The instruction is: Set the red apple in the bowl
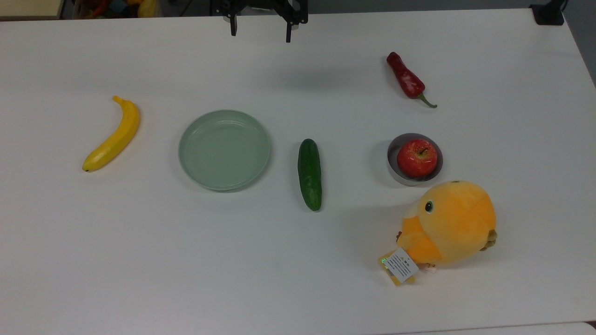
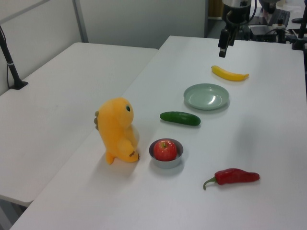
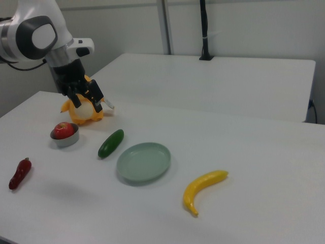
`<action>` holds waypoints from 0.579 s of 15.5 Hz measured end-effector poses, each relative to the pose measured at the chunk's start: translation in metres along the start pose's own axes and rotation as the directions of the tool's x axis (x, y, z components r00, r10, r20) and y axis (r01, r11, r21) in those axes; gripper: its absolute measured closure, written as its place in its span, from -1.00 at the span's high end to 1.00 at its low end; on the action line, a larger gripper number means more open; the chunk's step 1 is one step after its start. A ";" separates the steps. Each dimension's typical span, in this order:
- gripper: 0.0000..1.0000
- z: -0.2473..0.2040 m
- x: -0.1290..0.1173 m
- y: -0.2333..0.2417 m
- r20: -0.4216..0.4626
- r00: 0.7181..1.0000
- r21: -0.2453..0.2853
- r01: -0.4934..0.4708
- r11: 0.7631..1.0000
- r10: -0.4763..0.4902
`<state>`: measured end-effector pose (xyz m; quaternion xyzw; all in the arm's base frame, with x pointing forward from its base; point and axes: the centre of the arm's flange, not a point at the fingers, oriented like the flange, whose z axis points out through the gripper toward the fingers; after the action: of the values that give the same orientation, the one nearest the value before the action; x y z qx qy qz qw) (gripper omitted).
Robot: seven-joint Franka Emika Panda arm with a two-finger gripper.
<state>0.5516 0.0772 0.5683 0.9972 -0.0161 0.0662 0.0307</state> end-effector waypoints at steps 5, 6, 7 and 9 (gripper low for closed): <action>1.00 0.000 0.000 -0.002 0.009 1.000 0.041 -0.016 0.999 0.015; 1.00 -0.001 0.001 0.001 0.012 0.999 0.065 -0.032 0.997 0.031; 1.00 -0.002 0.002 0.006 0.013 0.999 0.081 -0.048 0.996 0.047; 1.00 -0.005 0.003 0.013 0.010 0.998 0.095 -0.061 0.994 0.061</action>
<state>0.5531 0.0646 0.5748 0.9968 -0.0435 0.0643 -0.0188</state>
